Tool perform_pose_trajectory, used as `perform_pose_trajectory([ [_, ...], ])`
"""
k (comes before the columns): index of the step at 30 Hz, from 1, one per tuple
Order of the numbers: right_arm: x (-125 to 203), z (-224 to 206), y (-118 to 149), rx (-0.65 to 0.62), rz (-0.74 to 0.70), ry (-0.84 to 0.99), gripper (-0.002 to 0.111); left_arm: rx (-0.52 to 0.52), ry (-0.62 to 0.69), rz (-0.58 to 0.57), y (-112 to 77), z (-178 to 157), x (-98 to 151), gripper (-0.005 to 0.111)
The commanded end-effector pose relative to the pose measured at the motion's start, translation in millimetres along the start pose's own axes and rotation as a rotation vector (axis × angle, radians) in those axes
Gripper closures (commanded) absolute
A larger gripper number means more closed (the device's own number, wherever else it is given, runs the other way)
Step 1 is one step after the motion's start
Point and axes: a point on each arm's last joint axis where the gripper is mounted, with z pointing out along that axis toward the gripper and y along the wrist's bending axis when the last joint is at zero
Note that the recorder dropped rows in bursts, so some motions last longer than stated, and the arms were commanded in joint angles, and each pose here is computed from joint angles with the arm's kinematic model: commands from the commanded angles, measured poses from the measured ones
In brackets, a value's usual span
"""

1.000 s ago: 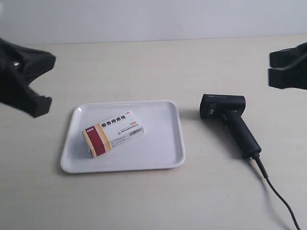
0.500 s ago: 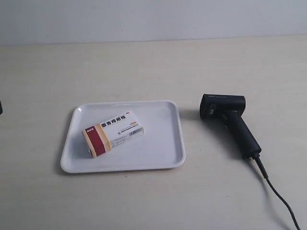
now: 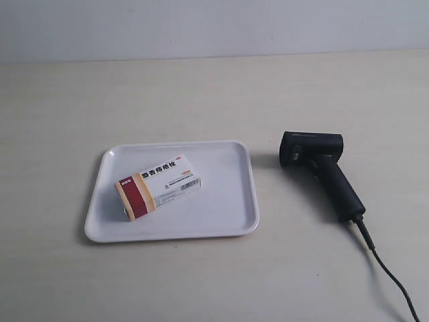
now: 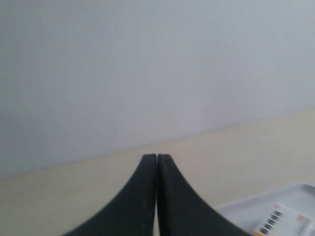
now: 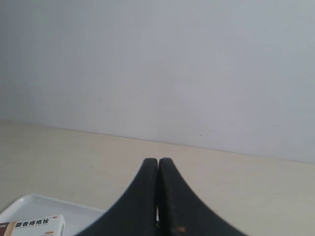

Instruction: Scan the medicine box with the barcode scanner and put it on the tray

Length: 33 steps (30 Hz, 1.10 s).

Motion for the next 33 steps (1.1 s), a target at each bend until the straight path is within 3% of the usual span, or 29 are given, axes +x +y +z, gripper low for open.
perform_pose_trajectory([
  [1, -0.3, -0.4, -0.5, 0.006, -0.001, -0.013, 0.108, -0.165, -0.040, -0.051, 9.3, -6.9, -0.6, 0.104],
  [6, -0.1, -0.4, -0.5, 0.005, -0.001, -0.011, 0.108, -0.224, 0.004, -0.110, 13.0, -7.6, 4.0, 0.104],
  [13, -0.1, -0.4, -0.5, 0.005, -0.001, -0.011, 0.108, -0.217, 0.189, -0.107, 11.4, -9.0, 20.4, 0.104],
  [33, -0.1, -0.4, -0.5, 0.005, -0.001, -0.011, 0.108, -0.205, 0.201, -0.113, 10.1, -9.0, 21.5, 0.104],
])
